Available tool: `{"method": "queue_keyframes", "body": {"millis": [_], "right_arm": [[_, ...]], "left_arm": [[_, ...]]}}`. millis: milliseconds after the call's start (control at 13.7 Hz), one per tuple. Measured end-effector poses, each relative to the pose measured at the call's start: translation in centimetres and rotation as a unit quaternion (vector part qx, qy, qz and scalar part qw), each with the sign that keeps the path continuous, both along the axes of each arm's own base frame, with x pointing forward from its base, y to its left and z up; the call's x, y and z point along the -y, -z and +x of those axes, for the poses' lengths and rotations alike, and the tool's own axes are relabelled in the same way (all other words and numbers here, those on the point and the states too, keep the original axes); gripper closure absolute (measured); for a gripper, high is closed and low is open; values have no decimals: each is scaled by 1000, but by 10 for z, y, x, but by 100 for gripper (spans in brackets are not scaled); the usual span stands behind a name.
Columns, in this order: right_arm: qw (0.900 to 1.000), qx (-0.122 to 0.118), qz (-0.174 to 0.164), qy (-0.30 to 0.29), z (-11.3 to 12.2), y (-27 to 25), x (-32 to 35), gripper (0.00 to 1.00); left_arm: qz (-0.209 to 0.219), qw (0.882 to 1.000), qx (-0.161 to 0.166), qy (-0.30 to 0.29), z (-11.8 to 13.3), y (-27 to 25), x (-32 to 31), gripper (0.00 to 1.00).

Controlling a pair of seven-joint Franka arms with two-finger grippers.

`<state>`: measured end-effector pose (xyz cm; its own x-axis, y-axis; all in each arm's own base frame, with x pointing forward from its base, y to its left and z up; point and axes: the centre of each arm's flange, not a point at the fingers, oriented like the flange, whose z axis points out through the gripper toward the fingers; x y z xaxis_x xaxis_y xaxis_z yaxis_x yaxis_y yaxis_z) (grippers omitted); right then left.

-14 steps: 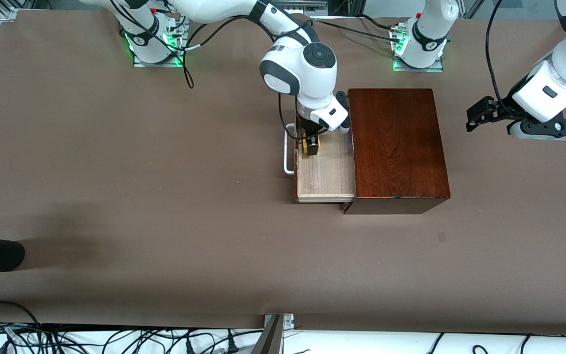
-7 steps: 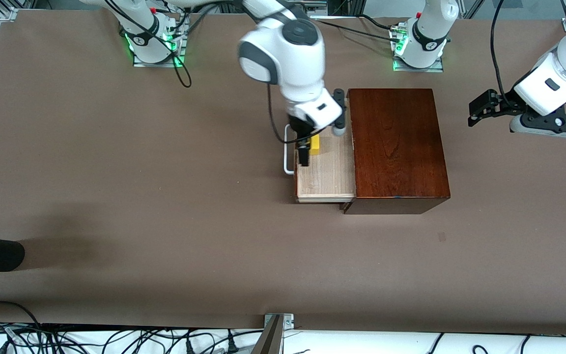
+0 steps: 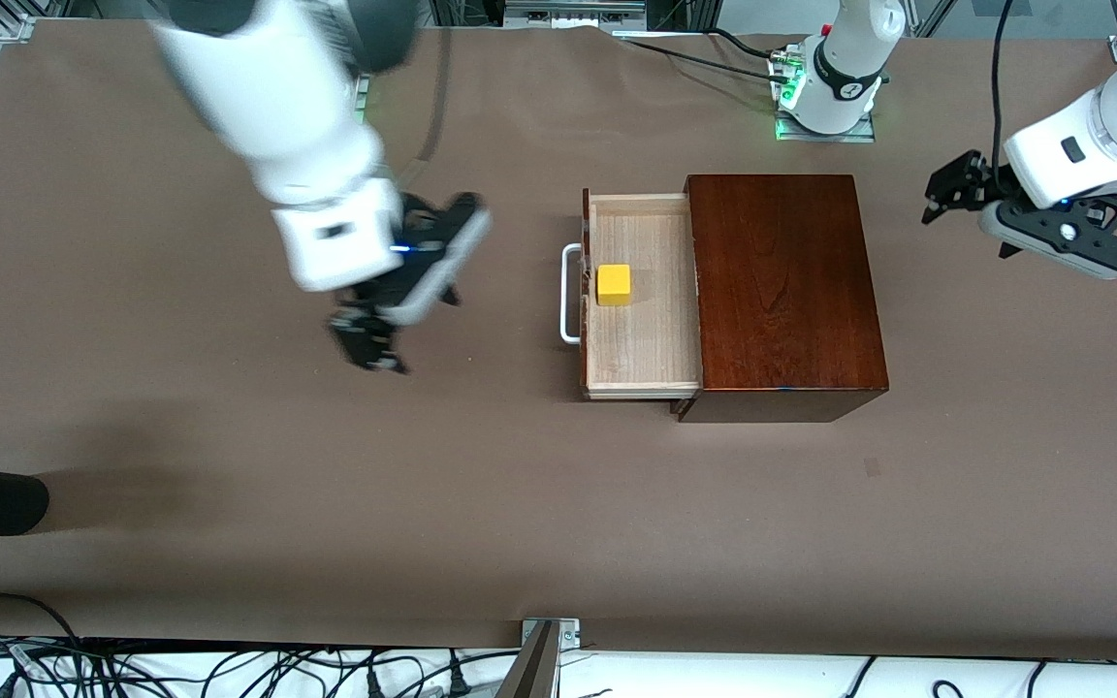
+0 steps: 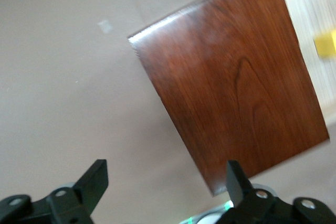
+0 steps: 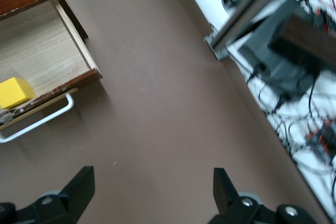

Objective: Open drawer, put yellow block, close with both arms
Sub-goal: 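Retract the right gripper to rest while the left gripper moves toward the drawer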

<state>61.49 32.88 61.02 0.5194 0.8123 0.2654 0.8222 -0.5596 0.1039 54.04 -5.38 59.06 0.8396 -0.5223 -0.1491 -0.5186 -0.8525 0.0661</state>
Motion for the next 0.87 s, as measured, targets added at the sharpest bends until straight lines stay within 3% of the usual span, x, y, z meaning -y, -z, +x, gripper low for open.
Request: {"method": "queue_keyframes", "body": {"millis": [218, 437, 510, 655, 874], "right_arm": [[996, -24, 4, 89, -8, -28, 76, 0], [983, -47, 1, 176, -32, -30, 142, 0], [978, -57, -1, 200, -36, -25, 165, 0], [968, -79, -7, 239, -38, -11, 211, 0], [952, -108, -11, 287, -41, 10, 249, 0]], "left_arm": [[-27, 992, -28, 120, 4, 9, 5, 0], [-88, 977, -77, 177, 4, 32, 20, 0], [-118, 969, -107, 187, -1, 40, 33, 0], [-184, 943, -177, 214, -19, 54, 76, 0], [-220, 917, -208, 262, -28, 66, 141, 0]]}}
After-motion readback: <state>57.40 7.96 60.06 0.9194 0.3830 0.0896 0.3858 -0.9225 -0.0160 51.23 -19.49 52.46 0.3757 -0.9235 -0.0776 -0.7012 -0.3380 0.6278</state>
